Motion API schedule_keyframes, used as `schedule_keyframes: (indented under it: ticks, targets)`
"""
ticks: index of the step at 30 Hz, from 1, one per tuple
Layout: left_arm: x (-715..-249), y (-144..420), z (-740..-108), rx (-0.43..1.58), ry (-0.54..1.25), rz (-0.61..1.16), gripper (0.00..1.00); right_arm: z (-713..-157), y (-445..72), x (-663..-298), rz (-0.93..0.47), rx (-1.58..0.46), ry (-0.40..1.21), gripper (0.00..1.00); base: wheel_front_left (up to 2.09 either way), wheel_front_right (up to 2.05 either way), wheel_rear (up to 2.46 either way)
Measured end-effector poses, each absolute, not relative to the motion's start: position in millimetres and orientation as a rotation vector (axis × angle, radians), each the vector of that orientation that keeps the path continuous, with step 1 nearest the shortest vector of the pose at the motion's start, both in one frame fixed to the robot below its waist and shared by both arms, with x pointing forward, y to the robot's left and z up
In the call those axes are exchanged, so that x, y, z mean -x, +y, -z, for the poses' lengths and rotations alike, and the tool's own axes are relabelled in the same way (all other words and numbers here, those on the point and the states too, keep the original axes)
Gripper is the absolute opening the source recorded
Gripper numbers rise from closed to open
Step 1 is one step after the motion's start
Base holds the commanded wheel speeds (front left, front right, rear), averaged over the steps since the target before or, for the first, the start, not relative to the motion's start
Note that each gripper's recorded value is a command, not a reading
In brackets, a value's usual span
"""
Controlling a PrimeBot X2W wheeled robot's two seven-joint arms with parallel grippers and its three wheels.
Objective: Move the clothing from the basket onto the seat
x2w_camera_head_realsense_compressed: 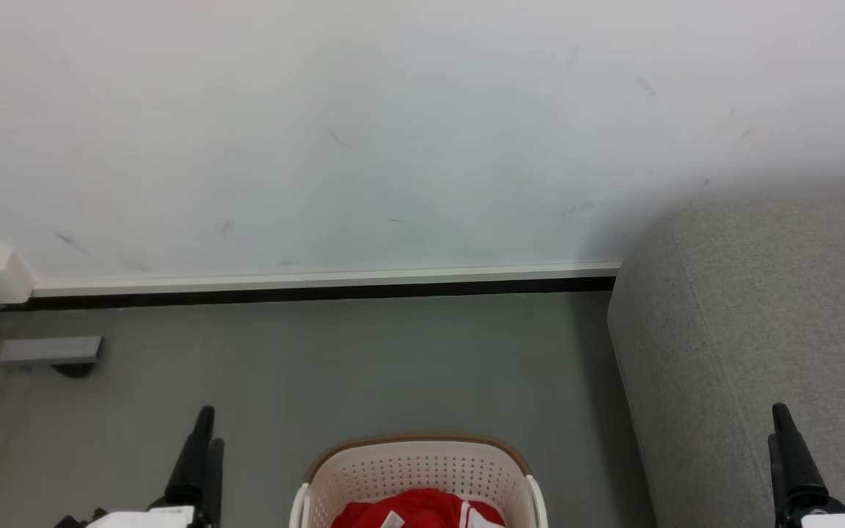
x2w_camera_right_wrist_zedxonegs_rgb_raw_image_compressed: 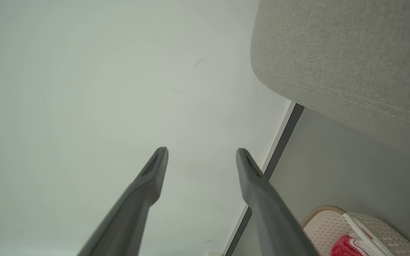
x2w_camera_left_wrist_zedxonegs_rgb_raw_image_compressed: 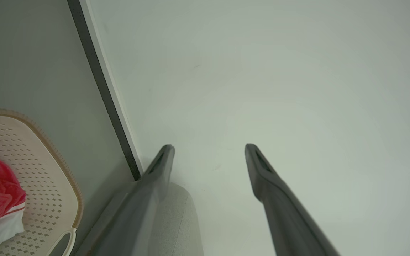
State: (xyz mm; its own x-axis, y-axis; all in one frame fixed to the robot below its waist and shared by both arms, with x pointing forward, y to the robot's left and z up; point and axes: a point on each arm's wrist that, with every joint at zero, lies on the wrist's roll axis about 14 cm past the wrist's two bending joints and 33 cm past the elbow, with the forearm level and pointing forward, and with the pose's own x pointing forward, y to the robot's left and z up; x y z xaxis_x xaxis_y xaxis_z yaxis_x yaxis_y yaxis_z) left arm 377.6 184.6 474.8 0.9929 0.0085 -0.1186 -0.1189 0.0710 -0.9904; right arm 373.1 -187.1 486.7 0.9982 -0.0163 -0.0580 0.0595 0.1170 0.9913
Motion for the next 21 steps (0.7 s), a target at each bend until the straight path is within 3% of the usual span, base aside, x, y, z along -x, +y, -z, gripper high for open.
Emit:
schedule_keyframes:
  ticks: [21]
  targets:
    - [-380,171,-481,1.156,0.103,-0.079,1.00,-506,-178,-373,-0.022,-0.994,-0.003,1.00,0.00,0.00,0.00]
